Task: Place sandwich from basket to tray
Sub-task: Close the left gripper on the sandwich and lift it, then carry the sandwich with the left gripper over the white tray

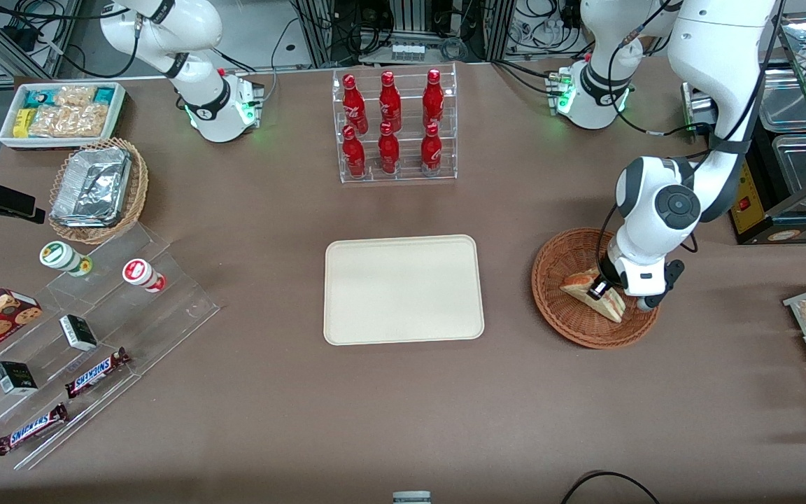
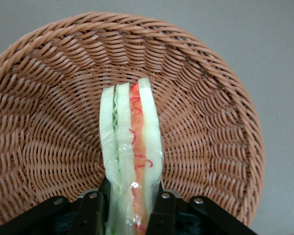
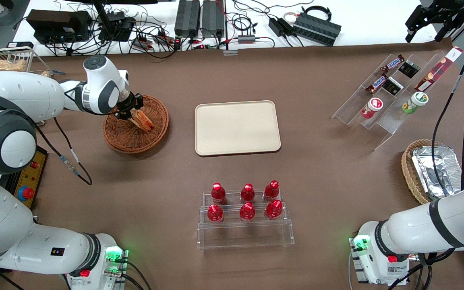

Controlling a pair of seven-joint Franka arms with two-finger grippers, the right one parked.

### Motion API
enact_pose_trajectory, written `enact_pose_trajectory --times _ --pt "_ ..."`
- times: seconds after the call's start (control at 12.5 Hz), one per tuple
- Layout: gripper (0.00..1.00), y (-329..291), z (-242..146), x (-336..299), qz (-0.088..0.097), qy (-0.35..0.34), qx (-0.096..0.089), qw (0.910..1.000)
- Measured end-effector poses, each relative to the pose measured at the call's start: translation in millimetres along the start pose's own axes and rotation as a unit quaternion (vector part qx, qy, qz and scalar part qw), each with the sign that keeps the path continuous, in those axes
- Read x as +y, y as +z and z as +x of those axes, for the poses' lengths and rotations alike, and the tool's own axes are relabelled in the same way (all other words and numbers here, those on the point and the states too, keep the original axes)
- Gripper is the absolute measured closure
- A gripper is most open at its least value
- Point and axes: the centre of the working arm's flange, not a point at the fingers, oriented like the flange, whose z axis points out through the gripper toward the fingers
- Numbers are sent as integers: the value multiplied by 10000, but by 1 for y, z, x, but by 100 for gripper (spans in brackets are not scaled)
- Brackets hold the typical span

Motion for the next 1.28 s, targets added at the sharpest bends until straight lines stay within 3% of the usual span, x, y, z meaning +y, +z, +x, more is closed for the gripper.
enact_pose_trajectory --times 0.16,0.32,0.56,0.72,1.28 --pt "71 -41 2 13 282 102 -179 9994" --pt "82 -113 -10 40 462 410 -294 9977" --pt "83 -187 -77 104 252 1149 -192 9929" --pt "83 -185 -133 144 167 1640 -192 9861" --pt "83 -96 -271 243 289 2455 -383 9682"
